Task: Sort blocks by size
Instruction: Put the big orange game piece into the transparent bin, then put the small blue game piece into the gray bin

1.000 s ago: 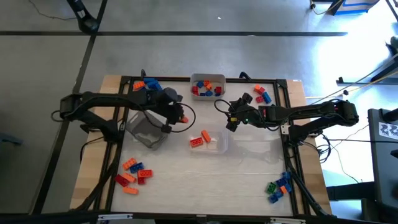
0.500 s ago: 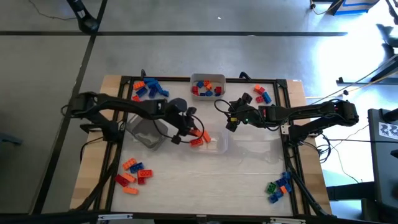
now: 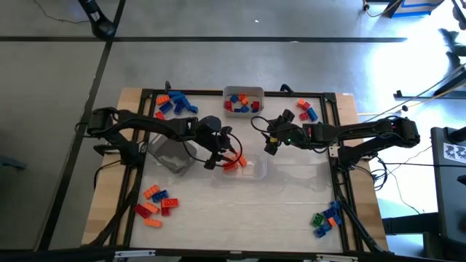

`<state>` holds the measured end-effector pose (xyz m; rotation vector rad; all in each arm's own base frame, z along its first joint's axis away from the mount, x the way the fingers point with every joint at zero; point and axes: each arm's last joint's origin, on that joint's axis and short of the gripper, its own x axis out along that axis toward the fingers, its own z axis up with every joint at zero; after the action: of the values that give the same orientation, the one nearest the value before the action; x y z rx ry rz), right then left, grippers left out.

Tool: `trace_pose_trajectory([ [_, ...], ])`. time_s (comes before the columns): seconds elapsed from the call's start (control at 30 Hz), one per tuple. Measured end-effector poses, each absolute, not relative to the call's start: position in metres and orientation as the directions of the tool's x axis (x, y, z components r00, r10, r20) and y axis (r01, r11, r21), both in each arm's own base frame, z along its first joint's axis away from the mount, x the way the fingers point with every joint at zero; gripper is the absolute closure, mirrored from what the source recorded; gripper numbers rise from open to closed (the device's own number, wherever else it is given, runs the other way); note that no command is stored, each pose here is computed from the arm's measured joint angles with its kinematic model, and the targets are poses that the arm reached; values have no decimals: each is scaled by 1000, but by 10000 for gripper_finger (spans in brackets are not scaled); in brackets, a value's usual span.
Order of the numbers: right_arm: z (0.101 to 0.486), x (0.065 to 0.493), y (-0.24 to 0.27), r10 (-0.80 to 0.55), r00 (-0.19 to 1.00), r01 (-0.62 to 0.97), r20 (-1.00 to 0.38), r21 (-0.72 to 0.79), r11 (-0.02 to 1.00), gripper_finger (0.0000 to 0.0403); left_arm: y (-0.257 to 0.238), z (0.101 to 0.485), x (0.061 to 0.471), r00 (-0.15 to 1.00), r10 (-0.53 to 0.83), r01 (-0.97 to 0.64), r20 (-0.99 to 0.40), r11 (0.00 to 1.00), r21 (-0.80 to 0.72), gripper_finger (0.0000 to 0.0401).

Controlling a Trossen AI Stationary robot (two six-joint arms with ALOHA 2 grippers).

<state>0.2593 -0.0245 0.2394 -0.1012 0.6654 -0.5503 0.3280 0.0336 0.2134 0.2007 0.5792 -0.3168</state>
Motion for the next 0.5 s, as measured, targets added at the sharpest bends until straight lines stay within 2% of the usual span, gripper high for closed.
trace_pose_trajectory([
  [0.23, 239, 259, -24, -493, 659, 438, -568, -242, 865, 142, 32, 227, 320, 801, -221, 287, -556, 958, 33, 190],
  [0.37, 239, 259, -24, -493, 657, 438, -570, -244, 865, 142, 30, 253, 296, 804, -192, 235, -563, 972, 4, 184],
  [0.5, 239, 259, -24, -493, 658, 438, -569, -243, 866, 142, 30, 276, 264, 796, -54, 101, -603, 994, 44, 192],
])
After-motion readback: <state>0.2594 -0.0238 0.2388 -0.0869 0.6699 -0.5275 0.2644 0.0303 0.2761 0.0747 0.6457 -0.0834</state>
